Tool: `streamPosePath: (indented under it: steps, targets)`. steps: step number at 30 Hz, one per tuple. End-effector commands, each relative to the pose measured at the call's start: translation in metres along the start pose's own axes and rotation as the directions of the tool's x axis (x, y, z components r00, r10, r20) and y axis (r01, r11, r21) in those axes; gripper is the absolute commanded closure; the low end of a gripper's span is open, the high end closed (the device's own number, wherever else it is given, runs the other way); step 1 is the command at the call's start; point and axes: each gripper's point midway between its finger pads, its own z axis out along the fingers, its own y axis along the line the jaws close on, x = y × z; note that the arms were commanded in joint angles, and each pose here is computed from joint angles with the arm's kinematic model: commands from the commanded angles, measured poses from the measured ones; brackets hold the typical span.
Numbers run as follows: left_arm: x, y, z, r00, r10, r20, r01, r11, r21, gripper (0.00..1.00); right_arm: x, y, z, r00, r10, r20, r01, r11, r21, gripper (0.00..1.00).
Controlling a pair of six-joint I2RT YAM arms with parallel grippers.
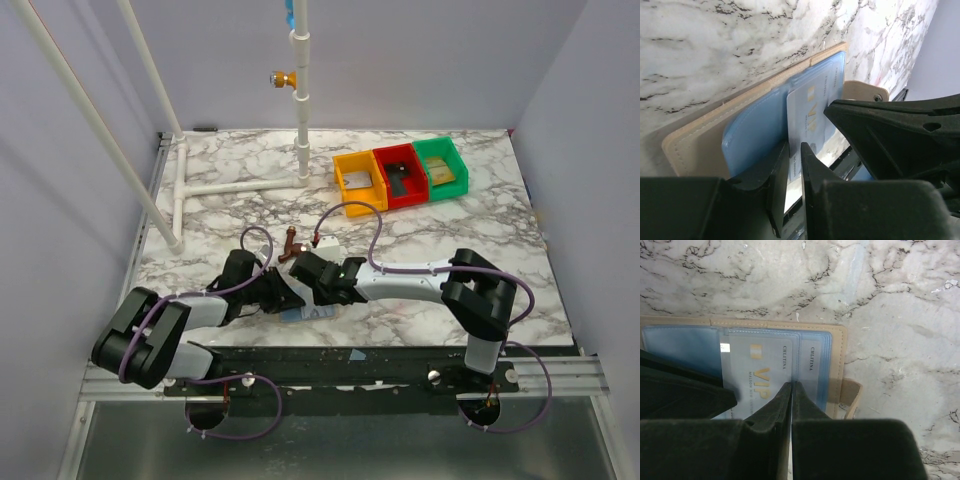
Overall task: Take the credit cards out of the card holder
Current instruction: Remove the credit card from the card holder.
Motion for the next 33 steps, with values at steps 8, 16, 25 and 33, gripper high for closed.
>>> streamPosePath:
  steps: [8,16,25,33]
  targets:
    - [0.009,-0.007,0.001,0.998,-0.055,-0.017,0.056,0.995,0.078,1.0,0.05,-0.048,0.017,0.986,-0.084,-0.145,0.106,0.982,0.155,0.96]
    - [0.009,0.011,-0.002,0.998,-0.056,0.01,0.056,0.998,-0.012,1.0,0.046,-0.059,0.014,0.989,-0.084,-0.121,0.107,0.975,0.197,0.95]
    - [0.008,0.026,-0.005,0.998,-0.055,0.033,0.057,0.995,-0.086,1.0,0.043,-0.061,0.014,0.99,-0.073,-0.119,0.096,0.976,0.197,0.94]
    - [0.004,0.03,-0.007,0.998,-0.034,0.045,0.039,0.992,-0.121,1.0,0.043,-0.059,0.016,0.989,-0.085,-0.124,0.108,0.974,0.197,0.96]
